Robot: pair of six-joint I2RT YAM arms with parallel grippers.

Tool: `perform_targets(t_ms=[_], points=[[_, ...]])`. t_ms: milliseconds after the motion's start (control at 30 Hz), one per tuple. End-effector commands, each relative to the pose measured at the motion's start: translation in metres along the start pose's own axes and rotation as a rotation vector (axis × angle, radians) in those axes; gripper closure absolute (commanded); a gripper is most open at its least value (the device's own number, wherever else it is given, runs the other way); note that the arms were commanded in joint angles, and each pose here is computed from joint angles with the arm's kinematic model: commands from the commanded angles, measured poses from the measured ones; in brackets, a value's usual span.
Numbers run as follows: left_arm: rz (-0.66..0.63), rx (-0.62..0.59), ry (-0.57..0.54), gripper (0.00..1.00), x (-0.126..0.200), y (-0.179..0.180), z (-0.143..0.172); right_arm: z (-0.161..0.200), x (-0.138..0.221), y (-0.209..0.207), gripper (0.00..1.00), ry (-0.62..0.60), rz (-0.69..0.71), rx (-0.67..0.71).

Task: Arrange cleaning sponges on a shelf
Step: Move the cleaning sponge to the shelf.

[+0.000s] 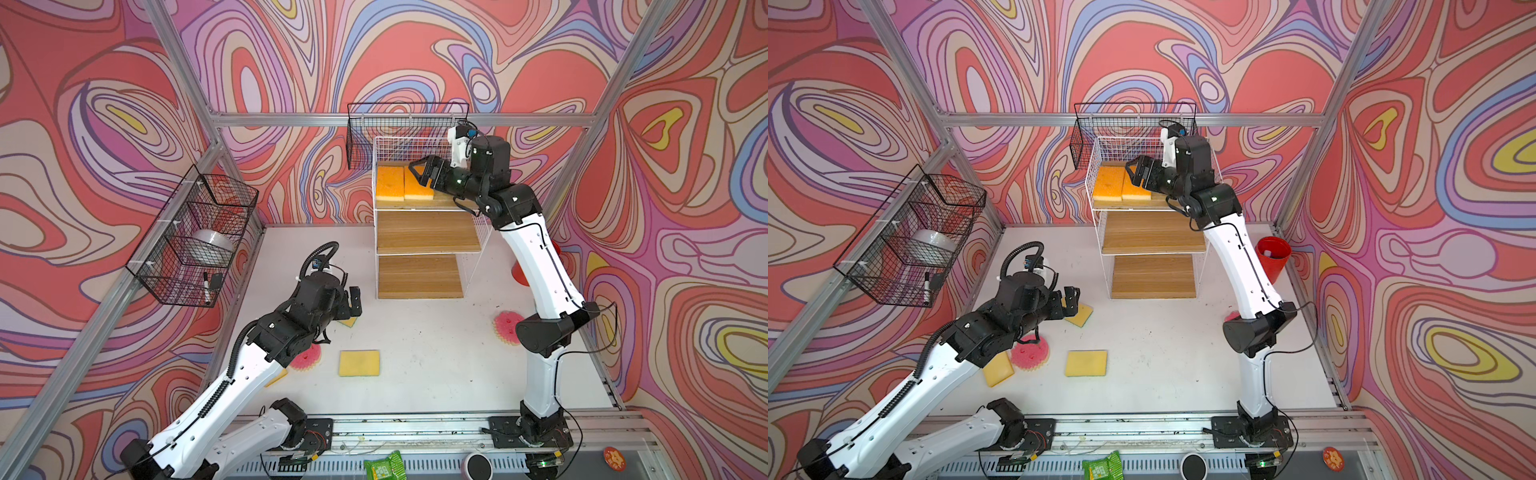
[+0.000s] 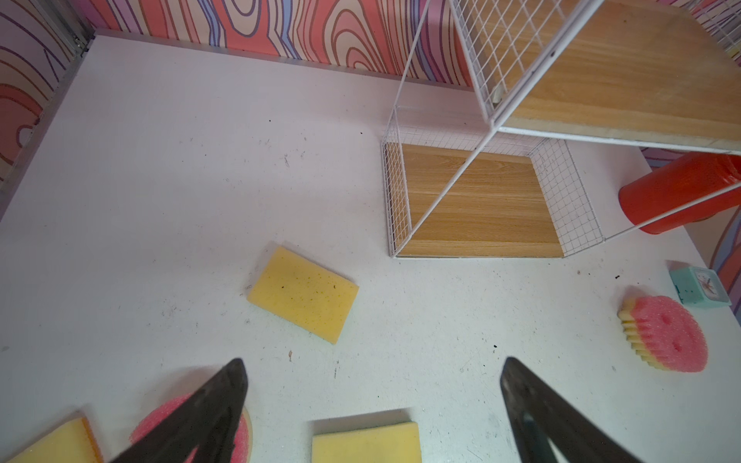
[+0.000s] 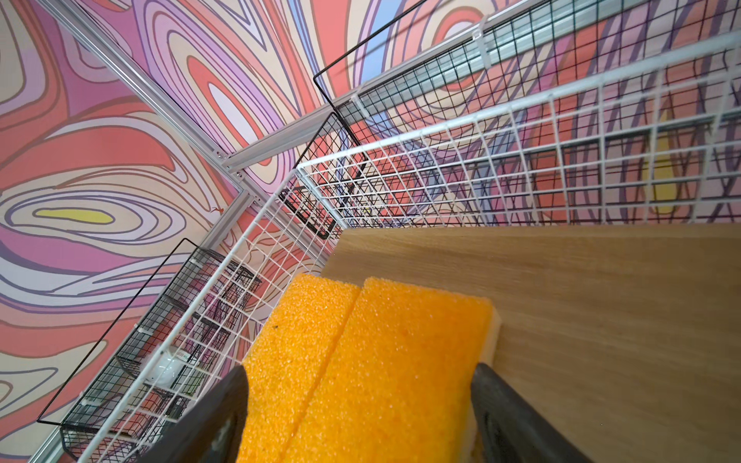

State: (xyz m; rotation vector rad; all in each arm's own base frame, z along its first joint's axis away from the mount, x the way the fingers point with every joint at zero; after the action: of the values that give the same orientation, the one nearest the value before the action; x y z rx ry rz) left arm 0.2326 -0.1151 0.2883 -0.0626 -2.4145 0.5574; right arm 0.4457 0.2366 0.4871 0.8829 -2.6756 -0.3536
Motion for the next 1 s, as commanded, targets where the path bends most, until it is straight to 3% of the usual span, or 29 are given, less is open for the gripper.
perform_targets(t_ms=[0, 267, 533, 733, 967], points=[[-0.005, -0.005, -0.011, 0.0, 0.003, 0.002, 0.001, 0.017, -0.014, -0.003, 0.1, 0.058, -0.006, -0.027], [-0.014, -0.012, -0.01, 0.0, 0.003, 0.004, 0.001, 0.012, -0.004, -0.005, 0.09, 0.039, 0.046, -0.004], [-0.023, 0.005, 0.03, 0.0, 0.004, 0.007, -0.001, -0.016, 0.039, -0.001, 0.06, -0.066, 0.106, 0.039], [-0.014, 0.012, 0.061, 0.03, 0.012, 0.009, -0.001, -0.021, 0.073, 0.013, 0.06, -0.072, 0.081, 0.07], [-0.055, -0.007, 0.222, 0.01, 0.006, 0.019, 0.027, -0.007, 0.137, 0.039, 0.05, -0.038, -0.022, 0.147]])
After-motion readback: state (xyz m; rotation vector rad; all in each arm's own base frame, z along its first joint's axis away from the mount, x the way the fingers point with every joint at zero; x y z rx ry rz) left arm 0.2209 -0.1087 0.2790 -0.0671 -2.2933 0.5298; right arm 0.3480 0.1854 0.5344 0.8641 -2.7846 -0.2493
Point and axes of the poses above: each gripper's point midway between its finger pads, its own x axis back along the fingers, its own y axis along the line the jaws close on, z = x × y, the point moved 5 cm from there along x, back along the fingers, and after that the axes turned 13 degrees about x, right-handed, at the moved point
